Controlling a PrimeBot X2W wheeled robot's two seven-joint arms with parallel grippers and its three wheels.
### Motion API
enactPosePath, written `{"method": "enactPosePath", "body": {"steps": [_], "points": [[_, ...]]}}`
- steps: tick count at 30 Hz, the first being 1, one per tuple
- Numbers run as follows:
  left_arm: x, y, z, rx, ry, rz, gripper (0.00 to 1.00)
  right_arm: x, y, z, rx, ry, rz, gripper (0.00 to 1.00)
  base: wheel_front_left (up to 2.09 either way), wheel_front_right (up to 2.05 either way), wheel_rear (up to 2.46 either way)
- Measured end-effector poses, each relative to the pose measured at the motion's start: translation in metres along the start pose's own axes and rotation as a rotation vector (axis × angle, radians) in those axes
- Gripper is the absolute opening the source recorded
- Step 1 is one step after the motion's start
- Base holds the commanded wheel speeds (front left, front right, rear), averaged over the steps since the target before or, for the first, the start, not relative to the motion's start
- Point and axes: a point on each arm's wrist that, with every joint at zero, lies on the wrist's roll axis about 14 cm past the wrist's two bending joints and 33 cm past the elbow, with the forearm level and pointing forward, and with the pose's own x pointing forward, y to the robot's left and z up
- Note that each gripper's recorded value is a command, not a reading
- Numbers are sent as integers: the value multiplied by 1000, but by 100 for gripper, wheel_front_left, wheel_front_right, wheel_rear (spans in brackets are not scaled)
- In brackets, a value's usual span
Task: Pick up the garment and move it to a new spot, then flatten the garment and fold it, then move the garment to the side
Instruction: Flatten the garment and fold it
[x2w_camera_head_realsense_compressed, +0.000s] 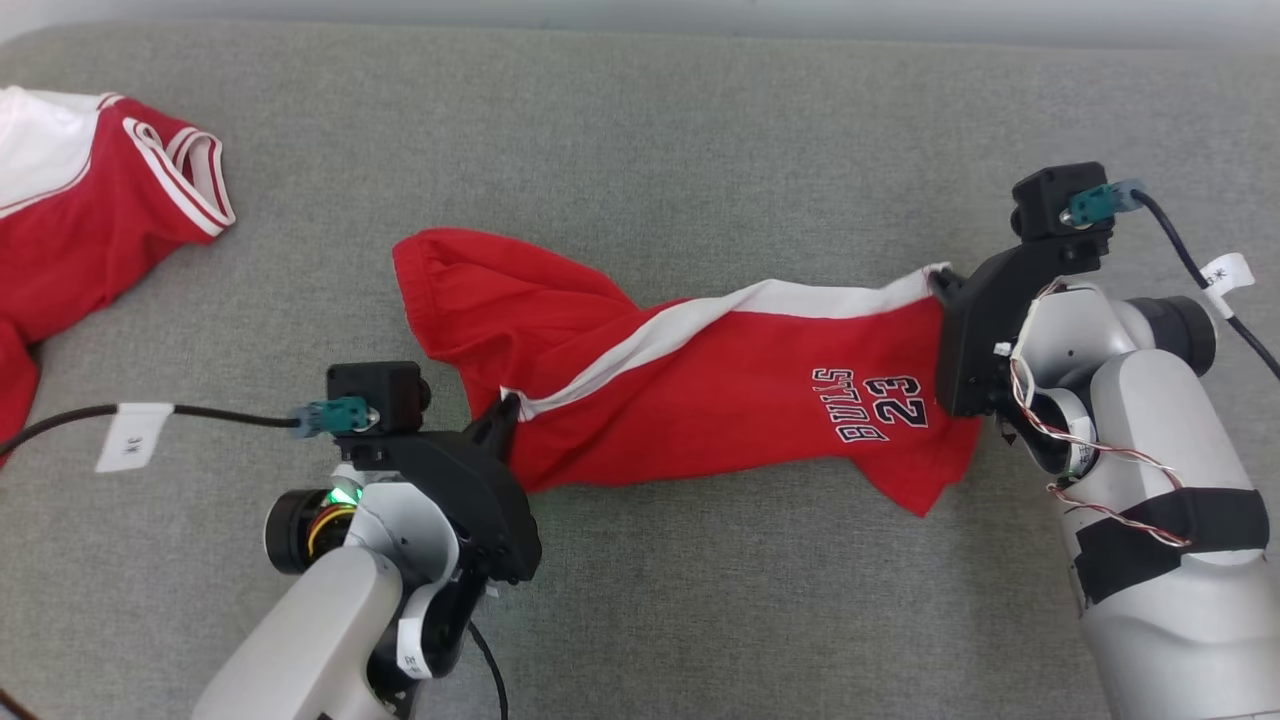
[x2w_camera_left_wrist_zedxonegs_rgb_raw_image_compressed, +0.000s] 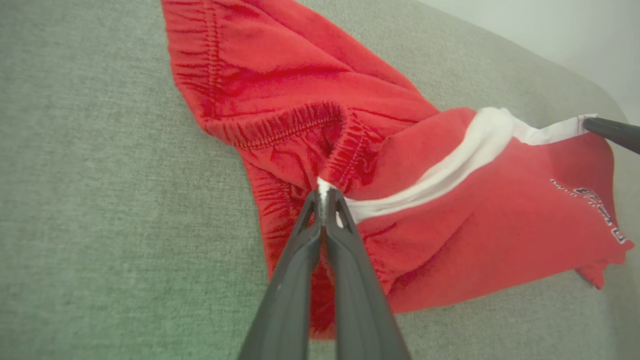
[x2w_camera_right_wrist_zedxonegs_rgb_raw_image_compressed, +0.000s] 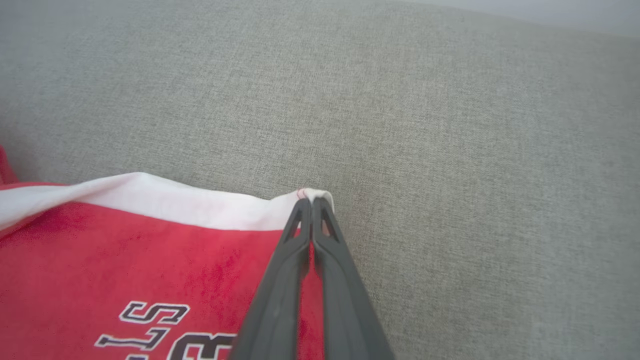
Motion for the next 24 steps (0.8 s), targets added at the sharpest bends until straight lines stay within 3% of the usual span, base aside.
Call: {"method": "enactPosePath", "body": {"steps": [14, 20, 24], "points": [[-35, -41, 112, -103, -496, -169, 0, -61, -12, 99, -73, -497, -33, 0, 0, 0, 0], [-51, -71, 151, -183, -560, -325, 0, -91, -13, 129, -76, -619, -1, 0, 0, 0, 0], [-57, -74, 208, -189, -632, -409, 0, -99, 0, 161, -105, -691, 58, 0, 0, 0, 0]]}}
